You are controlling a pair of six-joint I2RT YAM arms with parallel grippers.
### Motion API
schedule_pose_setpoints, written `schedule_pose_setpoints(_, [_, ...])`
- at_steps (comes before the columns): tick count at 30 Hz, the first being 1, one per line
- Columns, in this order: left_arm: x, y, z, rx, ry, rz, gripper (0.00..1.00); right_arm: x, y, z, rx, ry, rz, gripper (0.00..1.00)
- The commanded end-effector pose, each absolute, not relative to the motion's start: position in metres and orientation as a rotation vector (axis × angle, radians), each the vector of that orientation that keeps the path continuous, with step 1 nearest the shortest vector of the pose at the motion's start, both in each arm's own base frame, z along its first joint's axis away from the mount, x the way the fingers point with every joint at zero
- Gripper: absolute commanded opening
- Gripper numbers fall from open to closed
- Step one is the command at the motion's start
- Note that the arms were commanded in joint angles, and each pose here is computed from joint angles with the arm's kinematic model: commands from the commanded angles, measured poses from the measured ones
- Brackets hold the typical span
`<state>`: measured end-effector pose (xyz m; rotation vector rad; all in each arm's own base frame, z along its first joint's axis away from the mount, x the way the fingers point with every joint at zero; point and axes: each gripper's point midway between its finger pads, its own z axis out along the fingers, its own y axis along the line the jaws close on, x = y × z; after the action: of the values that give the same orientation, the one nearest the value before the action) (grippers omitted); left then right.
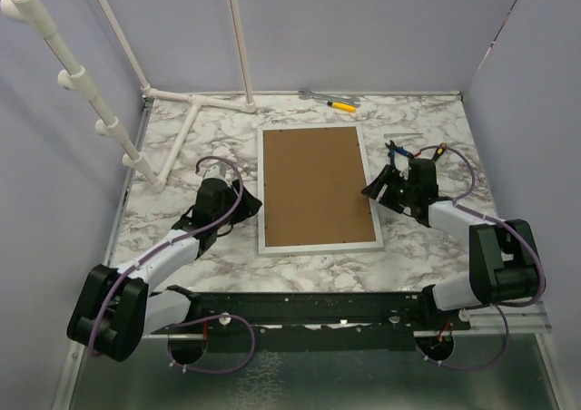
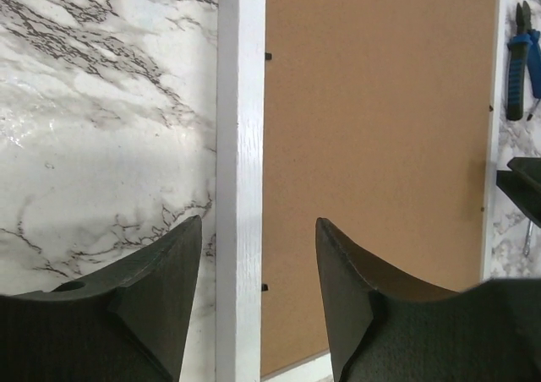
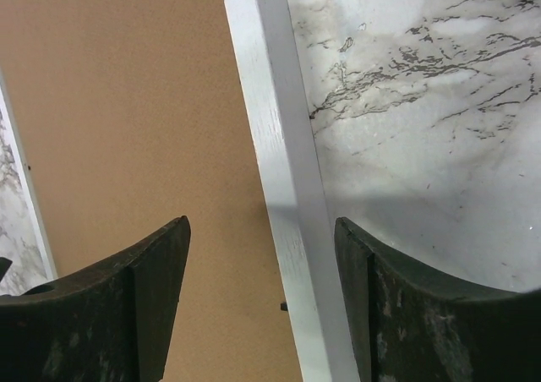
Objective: Take the photo out of the frame
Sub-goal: Pick up the screwdriver from the center of the board.
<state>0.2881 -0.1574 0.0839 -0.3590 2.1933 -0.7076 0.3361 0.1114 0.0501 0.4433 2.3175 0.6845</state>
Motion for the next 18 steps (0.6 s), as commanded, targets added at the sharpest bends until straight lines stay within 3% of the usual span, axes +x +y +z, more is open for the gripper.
schedule_pose_setpoints(1, [0.3, -0.154, 0.077, -0.342, 2.211, -0.609, 0.57, 0.339, 0.112, 0.048, 0.402, 2.339, 0.679, 0.72])
schedule_pose_setpoints(18, [0.315, -0.172, 0.038, -0.244, 2.324, -0.427, 0.55, 0.328, 0.117, 0.033, 0.377, 2.397, 0.708, 0.72])
